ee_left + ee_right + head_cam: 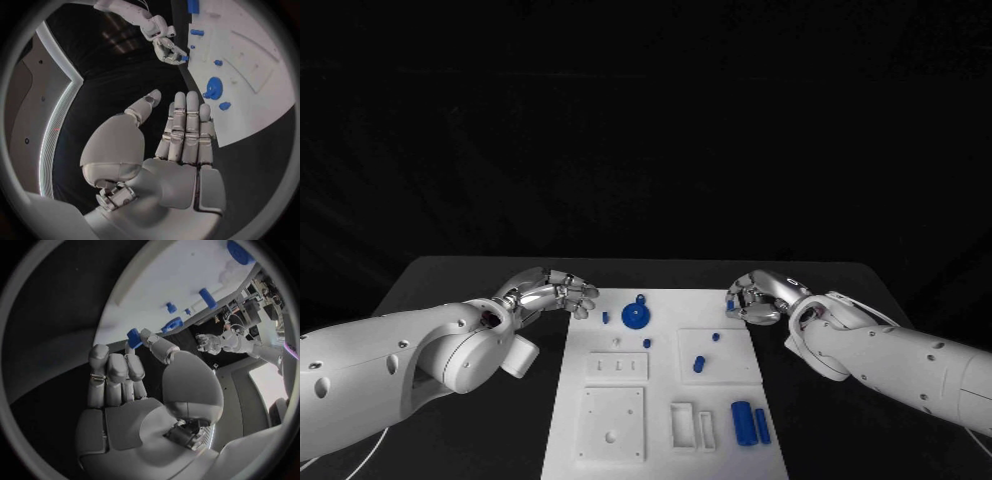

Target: Assemble the parts on the task board

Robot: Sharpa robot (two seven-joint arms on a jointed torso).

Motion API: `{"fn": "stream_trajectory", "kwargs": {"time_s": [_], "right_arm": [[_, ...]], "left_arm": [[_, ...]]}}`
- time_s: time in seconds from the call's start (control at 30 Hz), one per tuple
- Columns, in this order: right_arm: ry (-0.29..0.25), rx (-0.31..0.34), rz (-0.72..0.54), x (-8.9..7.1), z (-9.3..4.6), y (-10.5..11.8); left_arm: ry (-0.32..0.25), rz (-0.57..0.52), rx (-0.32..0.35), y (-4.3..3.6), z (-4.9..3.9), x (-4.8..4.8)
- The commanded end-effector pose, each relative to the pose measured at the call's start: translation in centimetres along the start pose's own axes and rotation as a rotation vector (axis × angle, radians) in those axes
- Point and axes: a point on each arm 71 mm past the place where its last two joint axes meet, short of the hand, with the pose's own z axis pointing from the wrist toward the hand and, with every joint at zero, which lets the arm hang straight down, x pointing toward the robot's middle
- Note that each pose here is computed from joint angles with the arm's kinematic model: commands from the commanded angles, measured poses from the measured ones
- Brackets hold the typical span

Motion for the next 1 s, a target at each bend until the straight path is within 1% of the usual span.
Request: {"fn": "stream_trajectory", "kwargs": {"time_s": [0.03,0.07,0.13,0.2,0.27,0.4,0.6,0.8,1.0], "right_arm": [[-0.012,-0.019,-0.089,-0.9,0.6,1.5],[-0.011,-0.027,-0.105,-1.1,0.8,2.2],[-0.006,-0.040,-0.140,-1.3,0.9,3.3],[-0.009,-0.064,-0.172,-1.5,1.2,5.0],[-0.011,-0.083,-0.188,-1.6,1.4,6.7],[-0.008,-0.128,-0.215,-1.1,1.5,9.9],[-0.018,-0.174,-0.240,-0.2,1.4,13.8],[-0.037,-0.201,-0.228,0.3,1.5,16.2],[-0.033,-0.231,-0.221,0.9,1.6,18.0]], "left_arm": [[-0.003,0.022,-0.082,0.14,0.44,0.22],[0.011,0.022,-0.106,0.20,0.60,0.41],[0.013,0.034,-0.131,0.19,0.84,0.67],[0.028,0.065,-0.158,0.09,1.12,1.11],[0.028,0.073,-0.187,0.13,1.30,1.46],[0.030,0.099,-0.212,-0.09,1.89,2.22],[0.022,0.113,-0.230,-0.45,2.49,3.38],[0.024,0.126,-0.228,-0.69,2.93,4.19],[0.041,0.130,-0.227,-0.85,3.20,4.97]]}}
